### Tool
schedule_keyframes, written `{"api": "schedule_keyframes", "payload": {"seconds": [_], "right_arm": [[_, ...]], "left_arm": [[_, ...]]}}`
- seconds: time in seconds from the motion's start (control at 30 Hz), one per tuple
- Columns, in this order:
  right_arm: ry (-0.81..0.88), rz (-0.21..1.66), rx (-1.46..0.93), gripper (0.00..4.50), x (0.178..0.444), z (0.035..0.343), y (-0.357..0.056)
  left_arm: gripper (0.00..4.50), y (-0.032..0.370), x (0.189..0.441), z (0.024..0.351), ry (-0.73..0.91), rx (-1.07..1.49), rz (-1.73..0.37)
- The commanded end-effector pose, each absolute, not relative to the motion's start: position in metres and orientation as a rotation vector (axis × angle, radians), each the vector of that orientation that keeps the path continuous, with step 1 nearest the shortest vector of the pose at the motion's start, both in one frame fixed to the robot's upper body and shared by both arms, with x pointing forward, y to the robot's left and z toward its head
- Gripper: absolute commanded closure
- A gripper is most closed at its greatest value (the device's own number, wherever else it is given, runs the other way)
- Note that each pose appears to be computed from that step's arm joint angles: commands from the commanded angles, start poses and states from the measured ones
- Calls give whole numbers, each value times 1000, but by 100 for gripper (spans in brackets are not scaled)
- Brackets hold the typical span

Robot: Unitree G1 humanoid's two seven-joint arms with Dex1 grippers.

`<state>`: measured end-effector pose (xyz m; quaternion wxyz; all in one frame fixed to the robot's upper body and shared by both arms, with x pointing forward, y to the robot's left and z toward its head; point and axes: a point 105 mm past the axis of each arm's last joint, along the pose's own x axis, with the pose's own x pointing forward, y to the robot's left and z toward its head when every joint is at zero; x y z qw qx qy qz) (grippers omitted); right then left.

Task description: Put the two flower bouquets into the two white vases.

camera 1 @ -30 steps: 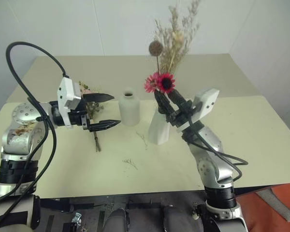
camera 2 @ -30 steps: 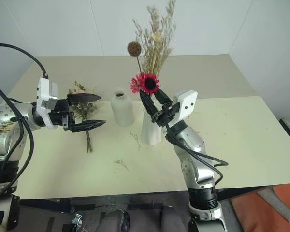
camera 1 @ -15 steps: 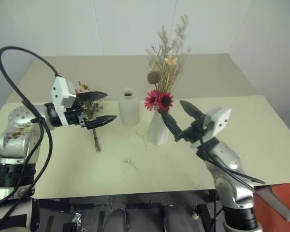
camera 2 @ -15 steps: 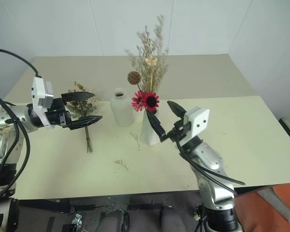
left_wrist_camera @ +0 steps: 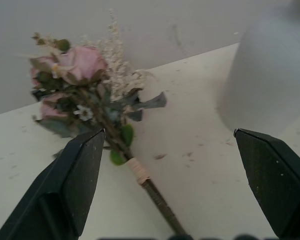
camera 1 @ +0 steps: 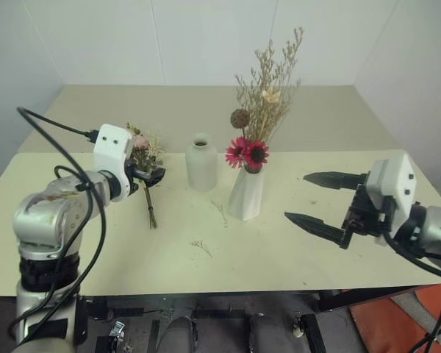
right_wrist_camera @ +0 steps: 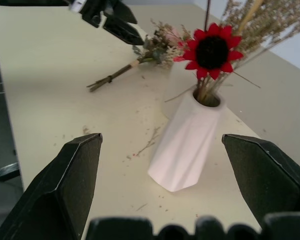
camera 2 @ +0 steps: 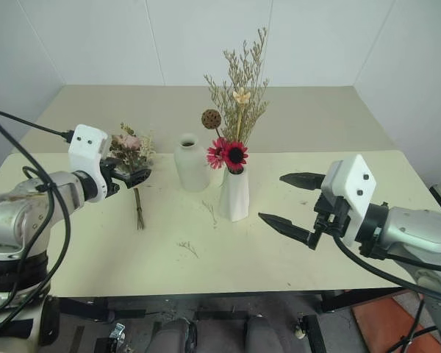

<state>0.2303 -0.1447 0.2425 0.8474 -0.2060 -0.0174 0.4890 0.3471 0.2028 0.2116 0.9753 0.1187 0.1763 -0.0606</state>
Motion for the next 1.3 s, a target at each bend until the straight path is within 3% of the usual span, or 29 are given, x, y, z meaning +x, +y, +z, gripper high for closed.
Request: {"api": "schedule_keyframes", "payload": {"seconds": [0.03,0.6,0.73,1.1,1.3], "right_arm": [[-52,1074,-468,1,227,254,-139],[-18,1050,-519,1,227,257,-135],[-21,1028,-528,0,224,260,-137],[8,1050,-507,0,212,253,-142],[42,1083,-485,0,205,245,-144]], "left_arm": [[0,216,348,208,448,244,22],[0,213,392,166,715,-34,115],[84,214,400,162,727,-65,129],[423,208,415,159,701,-73,113],[438,224,421,171,602,-120,166]]}}
